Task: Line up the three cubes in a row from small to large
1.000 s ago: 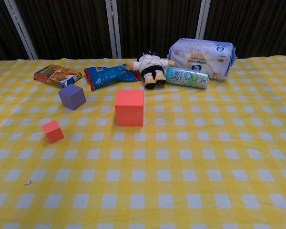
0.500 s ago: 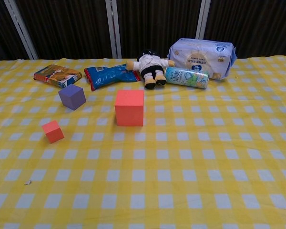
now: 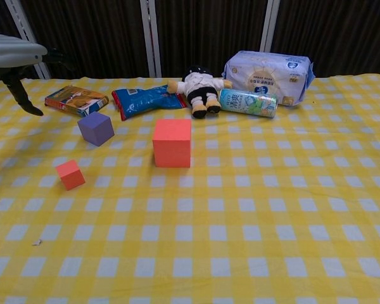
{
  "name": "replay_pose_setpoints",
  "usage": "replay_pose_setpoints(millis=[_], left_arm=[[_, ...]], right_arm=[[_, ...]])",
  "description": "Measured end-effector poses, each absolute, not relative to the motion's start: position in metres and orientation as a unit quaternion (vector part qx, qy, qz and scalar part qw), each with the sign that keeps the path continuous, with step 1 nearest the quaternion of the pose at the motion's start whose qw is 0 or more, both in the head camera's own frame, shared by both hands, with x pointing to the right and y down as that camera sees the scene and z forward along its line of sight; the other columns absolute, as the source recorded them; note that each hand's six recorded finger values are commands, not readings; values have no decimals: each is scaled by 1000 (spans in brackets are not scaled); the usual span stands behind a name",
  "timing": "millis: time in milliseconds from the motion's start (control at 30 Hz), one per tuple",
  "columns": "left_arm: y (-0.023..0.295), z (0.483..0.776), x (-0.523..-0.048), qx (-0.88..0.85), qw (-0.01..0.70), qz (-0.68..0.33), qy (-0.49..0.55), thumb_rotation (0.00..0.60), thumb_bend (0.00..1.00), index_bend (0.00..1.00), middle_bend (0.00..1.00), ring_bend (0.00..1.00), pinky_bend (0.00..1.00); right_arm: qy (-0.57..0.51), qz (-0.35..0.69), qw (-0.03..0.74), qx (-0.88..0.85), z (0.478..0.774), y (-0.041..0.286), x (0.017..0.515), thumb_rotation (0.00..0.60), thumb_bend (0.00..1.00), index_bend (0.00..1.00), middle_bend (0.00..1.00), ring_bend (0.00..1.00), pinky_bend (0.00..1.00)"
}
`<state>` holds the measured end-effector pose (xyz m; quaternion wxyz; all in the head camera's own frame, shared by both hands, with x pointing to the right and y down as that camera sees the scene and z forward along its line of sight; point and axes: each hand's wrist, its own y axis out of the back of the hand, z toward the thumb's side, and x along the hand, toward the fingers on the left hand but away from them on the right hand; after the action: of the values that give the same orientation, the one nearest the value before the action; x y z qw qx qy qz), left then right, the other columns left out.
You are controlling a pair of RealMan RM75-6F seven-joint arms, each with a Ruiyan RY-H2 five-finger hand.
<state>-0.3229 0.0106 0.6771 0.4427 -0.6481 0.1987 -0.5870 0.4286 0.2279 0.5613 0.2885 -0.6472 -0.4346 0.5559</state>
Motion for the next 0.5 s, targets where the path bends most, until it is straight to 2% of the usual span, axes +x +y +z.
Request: replay_pose_setpoints(millis=[200, 500], left_arm=[[-2, 704, -291, -655, 442, -588, 171, 600, 175, 178, 0, 0, 0], [1, 733, -268, -660, 436, -597, 135, 600, 220, 236, 0, 0, 0]], right_arm=[[-440, 554, 282, -648, 561, 226, 429, 600, 345, 0, 0, 0, 0], [-442, 552, 279, -649, 561, 226, 430, 600, 344, 0, 0, 0, 0]])
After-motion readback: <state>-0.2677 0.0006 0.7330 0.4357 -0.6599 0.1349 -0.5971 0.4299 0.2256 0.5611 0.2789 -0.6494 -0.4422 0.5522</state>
